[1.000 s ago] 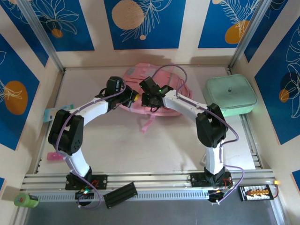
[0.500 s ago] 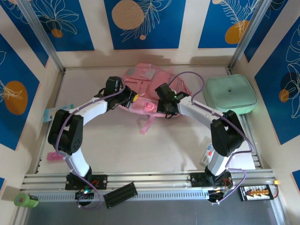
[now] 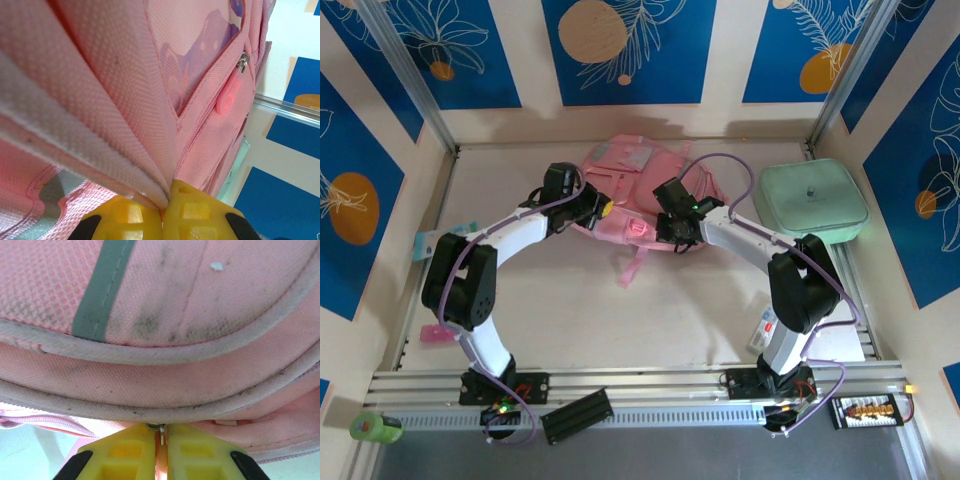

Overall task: Pack the student bag
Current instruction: Zip the student bag at the top-center of the table.

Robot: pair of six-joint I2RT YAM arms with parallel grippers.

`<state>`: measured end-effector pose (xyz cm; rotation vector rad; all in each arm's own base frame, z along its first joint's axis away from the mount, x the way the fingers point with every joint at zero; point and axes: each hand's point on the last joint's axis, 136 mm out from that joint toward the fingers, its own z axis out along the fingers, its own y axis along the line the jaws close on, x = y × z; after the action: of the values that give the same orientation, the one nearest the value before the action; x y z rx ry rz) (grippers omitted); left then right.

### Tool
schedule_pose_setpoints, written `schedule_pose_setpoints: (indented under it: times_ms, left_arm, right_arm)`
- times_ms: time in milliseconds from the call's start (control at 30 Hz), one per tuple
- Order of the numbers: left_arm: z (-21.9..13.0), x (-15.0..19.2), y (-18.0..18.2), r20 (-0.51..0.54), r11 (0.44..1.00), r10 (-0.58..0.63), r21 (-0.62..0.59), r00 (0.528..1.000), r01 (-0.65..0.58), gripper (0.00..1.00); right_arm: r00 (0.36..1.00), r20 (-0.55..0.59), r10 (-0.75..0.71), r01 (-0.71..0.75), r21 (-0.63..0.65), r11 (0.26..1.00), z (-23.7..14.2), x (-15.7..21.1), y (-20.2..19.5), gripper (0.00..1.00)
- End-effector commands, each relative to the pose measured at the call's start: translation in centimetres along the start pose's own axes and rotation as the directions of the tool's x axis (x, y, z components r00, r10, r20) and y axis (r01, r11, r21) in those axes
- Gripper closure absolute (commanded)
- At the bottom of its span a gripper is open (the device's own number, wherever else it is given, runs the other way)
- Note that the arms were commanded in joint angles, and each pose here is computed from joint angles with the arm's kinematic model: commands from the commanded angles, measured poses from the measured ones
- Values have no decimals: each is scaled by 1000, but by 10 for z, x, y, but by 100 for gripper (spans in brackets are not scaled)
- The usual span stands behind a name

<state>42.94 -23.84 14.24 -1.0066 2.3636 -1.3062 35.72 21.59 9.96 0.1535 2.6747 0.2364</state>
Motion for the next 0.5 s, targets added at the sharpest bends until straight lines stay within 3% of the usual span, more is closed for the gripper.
schedule_pose_setpoints:
  times_ms: [0,133,300,433,467]
  left_arm:
    - [-6,-3,-7,-6,999,47,25,999,-47,100]
    - [-8,-13,-1,28,998,60,9,998,-61,100]
    - [-6,-15,9,31,992,123,-40,992,-121,100]
    - [-2,-20,16,40,982,174,-78,984,-170,99]
    - [-1,-22,17,41,978,195,-88,980,-191,95]
  right_arm:
    - [999,52,2,-4,40,999,-6,-9,-9,93]
    - [996,89,26,-37,122,992,-13,-11,-44,100]
    - [995,69,72,-76,65,995,-10,-8,-69,100]
    - [997,77,3,-1,-24,1000,-19,-13,-51,100]
    - [997,79,-26,32,-67,997,-21,-13,-40,100]
